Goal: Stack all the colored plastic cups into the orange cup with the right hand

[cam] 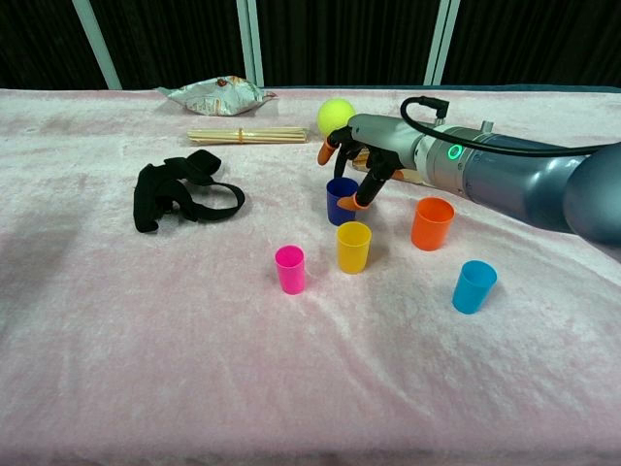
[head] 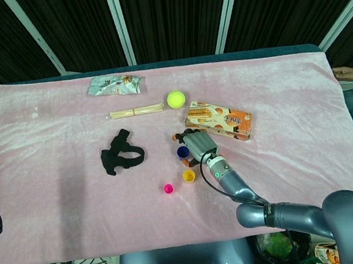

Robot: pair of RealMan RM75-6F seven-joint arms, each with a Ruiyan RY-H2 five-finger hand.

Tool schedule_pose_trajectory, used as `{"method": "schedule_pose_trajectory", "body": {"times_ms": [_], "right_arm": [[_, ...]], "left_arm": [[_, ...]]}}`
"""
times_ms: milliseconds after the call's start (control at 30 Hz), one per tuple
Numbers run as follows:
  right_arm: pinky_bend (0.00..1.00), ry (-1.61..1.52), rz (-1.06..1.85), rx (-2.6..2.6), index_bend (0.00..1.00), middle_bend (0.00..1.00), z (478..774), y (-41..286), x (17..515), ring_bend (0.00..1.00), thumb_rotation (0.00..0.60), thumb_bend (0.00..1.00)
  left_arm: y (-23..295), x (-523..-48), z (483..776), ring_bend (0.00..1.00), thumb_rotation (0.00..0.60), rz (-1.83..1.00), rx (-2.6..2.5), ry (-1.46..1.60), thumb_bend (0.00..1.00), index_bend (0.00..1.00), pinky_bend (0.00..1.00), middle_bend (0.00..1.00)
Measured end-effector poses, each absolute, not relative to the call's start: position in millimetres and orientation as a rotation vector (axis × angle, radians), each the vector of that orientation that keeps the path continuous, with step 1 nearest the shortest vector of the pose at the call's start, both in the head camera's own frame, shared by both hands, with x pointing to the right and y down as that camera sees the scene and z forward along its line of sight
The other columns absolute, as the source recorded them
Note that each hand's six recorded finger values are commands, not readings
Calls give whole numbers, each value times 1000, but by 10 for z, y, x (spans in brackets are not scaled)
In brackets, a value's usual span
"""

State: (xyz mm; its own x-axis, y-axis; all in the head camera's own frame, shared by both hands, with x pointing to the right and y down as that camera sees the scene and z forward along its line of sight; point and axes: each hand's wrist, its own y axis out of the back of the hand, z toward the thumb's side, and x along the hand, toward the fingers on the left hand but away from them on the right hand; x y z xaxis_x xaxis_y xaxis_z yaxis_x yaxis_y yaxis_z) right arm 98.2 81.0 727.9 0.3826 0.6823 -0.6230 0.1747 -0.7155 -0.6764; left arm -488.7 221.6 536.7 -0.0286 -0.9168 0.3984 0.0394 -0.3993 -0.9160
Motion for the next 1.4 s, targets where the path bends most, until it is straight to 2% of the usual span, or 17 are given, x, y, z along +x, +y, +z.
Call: {"method": "schedule_pose_trajectory", "body": {"times_ms": [900, 1167, 1400], "right_arm": [[209, -708, 1309, -2144, 327, 359, 7318, 872, 965, 170, 600, 244], [208, -719, 1309, -2140, 394, 450, 7363, 872, 941, 231, 600, 285], [208, -743, 1306, -2111, 442, 476, 7355, 838, 979, 249, 600, 327]], "left_arm": [[2217, -4901, 5351, 0, 600, -1546, -1458, 972, 703, 72, 31, 12], [2212, -4912, 5335, 0, 600, -1545, -1453, 978, 703, 72, 31, 12], [2216, -4912, 5339, 0, 600, -1547, -1453, 974, 703, 72, 32, 12]]}}
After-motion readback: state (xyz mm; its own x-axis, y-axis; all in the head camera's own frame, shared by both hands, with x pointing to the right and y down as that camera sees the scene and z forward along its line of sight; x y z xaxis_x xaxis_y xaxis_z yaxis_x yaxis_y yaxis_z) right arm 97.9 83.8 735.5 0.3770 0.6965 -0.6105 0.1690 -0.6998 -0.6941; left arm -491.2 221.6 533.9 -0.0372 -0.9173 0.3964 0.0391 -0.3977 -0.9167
